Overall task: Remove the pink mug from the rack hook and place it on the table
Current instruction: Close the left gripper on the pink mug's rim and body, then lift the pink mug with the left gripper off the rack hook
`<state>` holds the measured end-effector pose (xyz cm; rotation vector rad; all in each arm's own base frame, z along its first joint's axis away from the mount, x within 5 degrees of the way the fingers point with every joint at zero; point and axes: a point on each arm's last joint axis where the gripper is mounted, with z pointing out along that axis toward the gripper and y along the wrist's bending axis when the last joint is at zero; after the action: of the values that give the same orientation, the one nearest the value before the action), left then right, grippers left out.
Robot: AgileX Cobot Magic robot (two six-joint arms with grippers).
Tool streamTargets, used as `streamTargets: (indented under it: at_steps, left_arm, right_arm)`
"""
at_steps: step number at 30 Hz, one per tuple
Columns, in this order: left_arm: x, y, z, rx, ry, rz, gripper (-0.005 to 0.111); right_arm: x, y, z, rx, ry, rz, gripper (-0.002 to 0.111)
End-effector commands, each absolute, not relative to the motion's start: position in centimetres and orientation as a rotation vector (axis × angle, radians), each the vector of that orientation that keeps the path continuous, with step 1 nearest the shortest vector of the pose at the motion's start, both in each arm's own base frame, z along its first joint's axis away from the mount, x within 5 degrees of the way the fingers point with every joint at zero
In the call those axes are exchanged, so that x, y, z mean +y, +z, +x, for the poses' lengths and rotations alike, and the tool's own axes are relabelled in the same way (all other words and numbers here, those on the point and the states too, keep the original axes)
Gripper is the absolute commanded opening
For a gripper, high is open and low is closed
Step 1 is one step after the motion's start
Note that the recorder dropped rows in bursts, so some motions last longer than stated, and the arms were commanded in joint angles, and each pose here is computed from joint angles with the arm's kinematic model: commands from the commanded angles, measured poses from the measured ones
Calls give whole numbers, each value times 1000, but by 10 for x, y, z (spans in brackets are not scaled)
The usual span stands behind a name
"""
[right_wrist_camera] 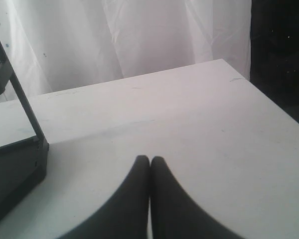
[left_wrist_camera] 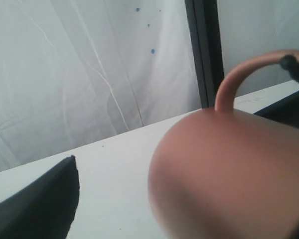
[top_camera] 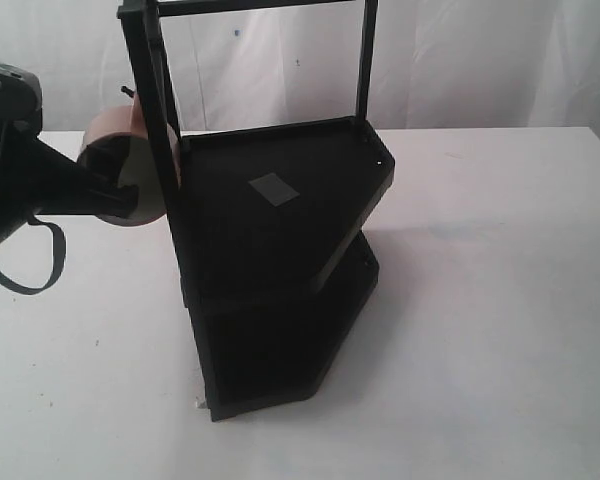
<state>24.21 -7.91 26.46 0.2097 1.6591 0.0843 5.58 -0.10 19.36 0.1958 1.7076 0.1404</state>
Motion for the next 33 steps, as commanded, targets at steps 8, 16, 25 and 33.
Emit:
streamTargets:
  at_steps: [8,16,25,33]
  left_arm:
    - [-77,267,243,1659,110,168,80]
    - [-87,272,256,1684,92,226,80]
    - [-88,273,258,1690,94,226,80]
    - [-88,271,258,1711,96,228,80]
  right_arm:
    - [-1,193,56,1695,135,199,0]
    - [-1,193,56,1695,135,199,0]
    - [-1,193,56,1695,132,198,0]
    - [-1,193,56,1695,132,198,0]
